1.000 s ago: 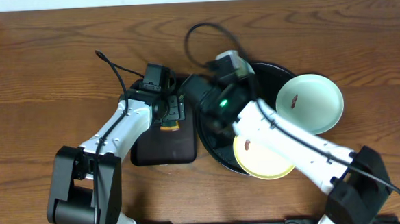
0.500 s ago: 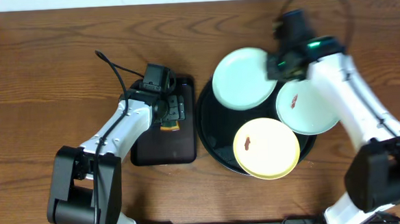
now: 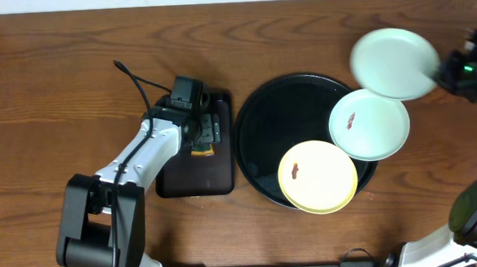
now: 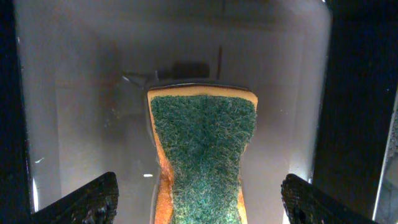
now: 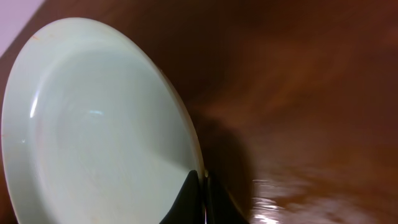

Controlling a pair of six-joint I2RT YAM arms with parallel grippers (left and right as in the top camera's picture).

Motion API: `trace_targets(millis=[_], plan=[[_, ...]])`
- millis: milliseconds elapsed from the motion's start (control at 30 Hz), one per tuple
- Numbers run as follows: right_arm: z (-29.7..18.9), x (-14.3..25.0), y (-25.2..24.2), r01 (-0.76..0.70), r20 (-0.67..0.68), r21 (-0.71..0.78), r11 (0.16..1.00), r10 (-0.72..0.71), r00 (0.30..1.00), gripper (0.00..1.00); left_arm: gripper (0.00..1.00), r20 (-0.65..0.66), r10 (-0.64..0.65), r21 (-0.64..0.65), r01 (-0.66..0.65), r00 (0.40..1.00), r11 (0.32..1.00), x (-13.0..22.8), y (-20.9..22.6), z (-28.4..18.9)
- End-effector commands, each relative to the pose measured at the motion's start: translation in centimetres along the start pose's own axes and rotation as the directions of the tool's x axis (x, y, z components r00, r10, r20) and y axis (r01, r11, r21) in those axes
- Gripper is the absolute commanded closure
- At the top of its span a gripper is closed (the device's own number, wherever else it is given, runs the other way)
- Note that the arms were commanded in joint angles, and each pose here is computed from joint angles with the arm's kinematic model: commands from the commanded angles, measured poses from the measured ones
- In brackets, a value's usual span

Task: Clean dirty plates on tray and stack at the side
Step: 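Carry the plate right and set it down beside the tray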

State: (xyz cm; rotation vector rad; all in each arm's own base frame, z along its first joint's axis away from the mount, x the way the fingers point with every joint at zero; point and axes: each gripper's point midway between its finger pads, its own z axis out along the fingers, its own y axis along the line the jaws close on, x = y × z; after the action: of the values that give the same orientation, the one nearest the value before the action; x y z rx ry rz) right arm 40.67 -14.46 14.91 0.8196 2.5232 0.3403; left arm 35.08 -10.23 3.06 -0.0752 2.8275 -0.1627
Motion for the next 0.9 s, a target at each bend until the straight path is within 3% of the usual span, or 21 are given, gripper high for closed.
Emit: trace_targets(millis=[0, 233, 633, 700, 767, 867], plan=[[-2.8, -1.7, -4.3, -0.107, 0.092, 0.123, 0.987, 0.096, 0.991, 0.99, 0.16, -0.01, 0.0, -0.018, 0.0, 1.0, 1.0, 0.3, 0.4, 0.3], [-4.2, -0.3, -12.3, -0.289, 0.138, 0.348, 0.892, 0.256, 0.957, 0.99, 0.16, -0.009, 0.0, -0.018, 0.0, 1.0, 1.0, 0.3, 0.4, 0.3], [-0.5, 5.6, -16.2, -0.356, 0.085, 0.461, 0.813, 0.359, 0.929, 0.98, 0.16, -0.01, 0.0, -0.018, 0.0, 1.0, 1.0, 0.3, 0.4, 0.3], [-0.1, 5.9, -16.2, -0.354, 0.078, 0.45, 0.82, 0.358, 0.93, 0.85, 0.16, -0.01, 0.0, -0.018, 0.0, 1.0, 1.0, 0.3, 0.4, 0.3], [0.0, 5.7, -16.0, -0.328, 0.064, 0.44, 0.836, 0.334, 0.94, 0.6, 0.16, -0.01, 0.0, -0.018, 0.0, 1.0, 1.0, 0.3, 0.4, 0.3], [-0.4, 5.1, -15.4, -0.267, 0.039, 0.425, 0.865, 0.277, 0.96, 0.56, 0.16, -0.009, 0.0, -0.018, 0.0, 1.0, 1.0, 0.3, 0.4, 0.3]])
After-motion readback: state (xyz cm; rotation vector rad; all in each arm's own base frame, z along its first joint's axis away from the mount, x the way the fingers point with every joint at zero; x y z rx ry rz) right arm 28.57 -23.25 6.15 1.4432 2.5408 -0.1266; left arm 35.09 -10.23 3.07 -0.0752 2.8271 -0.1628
